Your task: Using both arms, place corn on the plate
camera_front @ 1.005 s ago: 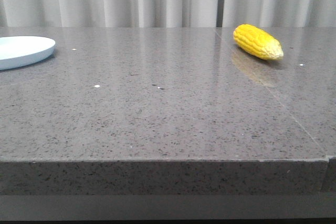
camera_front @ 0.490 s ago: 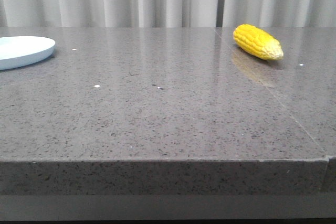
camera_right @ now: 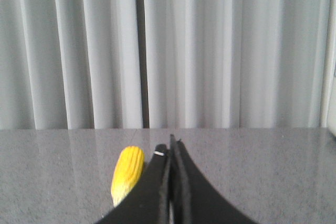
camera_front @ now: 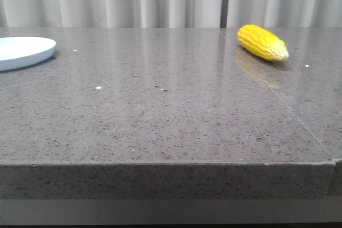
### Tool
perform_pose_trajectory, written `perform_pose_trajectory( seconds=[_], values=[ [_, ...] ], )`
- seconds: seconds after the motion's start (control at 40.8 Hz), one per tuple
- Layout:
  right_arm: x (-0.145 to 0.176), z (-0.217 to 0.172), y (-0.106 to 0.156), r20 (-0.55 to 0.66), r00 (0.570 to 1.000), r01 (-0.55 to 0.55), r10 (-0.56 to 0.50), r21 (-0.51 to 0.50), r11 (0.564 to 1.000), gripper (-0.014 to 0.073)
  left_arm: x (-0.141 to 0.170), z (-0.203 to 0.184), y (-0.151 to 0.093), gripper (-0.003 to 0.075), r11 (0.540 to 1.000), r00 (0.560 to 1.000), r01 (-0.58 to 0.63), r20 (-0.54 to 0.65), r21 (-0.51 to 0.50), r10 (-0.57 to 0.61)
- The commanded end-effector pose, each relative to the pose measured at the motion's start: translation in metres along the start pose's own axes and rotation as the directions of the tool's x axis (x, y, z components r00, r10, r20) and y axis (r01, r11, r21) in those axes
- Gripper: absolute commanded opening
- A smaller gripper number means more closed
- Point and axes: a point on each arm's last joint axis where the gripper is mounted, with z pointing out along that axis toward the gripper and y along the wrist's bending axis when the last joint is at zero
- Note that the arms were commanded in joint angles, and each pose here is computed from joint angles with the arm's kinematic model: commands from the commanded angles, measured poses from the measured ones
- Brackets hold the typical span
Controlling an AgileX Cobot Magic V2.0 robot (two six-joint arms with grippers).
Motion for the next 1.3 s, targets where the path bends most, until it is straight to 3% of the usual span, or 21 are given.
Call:
perform_pose_trajectory(
  seconds=[0.0,0.196,0.441,0.539,0.834,0.907,0.981,1.054,1.128,1.226,1.275],
  values=[
    [-0.035,0.004,0.003,0.035,0.999,0.017,-0.017,0.002,1.0,-0.0087,-0.039,0.009,0.001,-0.002,1.0,1.0,0.009,0.027,-0.002,-0.009],
    [-0.066,0.024,0.006,-0.14,0.99,0.017,-0.016,0.009,1.0,-0.0087,-0.071,0.038,0.002,-0.002,1.0,0.982,-0.002,-0.186,0.003,0.003],
    [-0.047,0.057,0.004,-0.453,0.891,0.021,-0.007,0.026,0.999,-0.0087,-0.048,0.07,0.001,-0.002,1.0,0.91,-0.001,-0.415,0.008,0.004],
    [-0.038,0.068,0.003,-0.512,0.859,0.022,-0.004,0.03,0.999,-0.0087,-0.039,0.078,0.001,-0.002,1.0,0.877,0.0,-0.48,0.009,0.004],
    [-0.018,0.092,0.001,-0.613,0.79,0.025,0.003,0.037,0.999,-0.0079,-0.025,0.093,0.0,-0.002,1.0,0.84,0.006,-0.543,0.011,0.001],
    [-0.017,0.095,0.001,-0.615,0.788,0.025,0.003,0.038,0.999,-0.0017,-0.021,0.094,0.0,-0.0015,1.0,0.831,0.006,-0.556,0.011,0.001],
    [-0.017,0.096,0.001,-0.617,0.787,0.025,0.003,0.037,0.999,0.013,-0.02,0.095,0.001,0.0053,1.0,0.826,0.001,-0.564,0.011,0.005],
    [-0.016,0.097,0.001,-0.622,0.783,0.025,0.004,0.038,0.999,0.0339,-0.019,0.096,0.001,0.0181,1.0,0.825,0.001,-0.566,0.011,0.005],
    [-0.016,0.097,0.001,-0.622,0.783,0.025,0.004,0.038,0.999,0.051,-0.019,0.096,0.001,0.036,1.0,0.825,0.001,-0.566,0.011,0.005],
    [-0.015,0.097,0.001,-0.624,0.781,0.025,0.004,0.038,0.999,0.0627,-0.019,0.095,0.001,0.054,1.0,0.819,0.001,-0.574,0.012,0.005],
    [-0.015,0.097,0.001,-0.626,0.78,0.026,0.004,0.038,0.999,0.0629,-0.017,0.095,0.001,0.0573,1.0,0.809,0.002,-0.588,0.012,0.006]
  ],
)
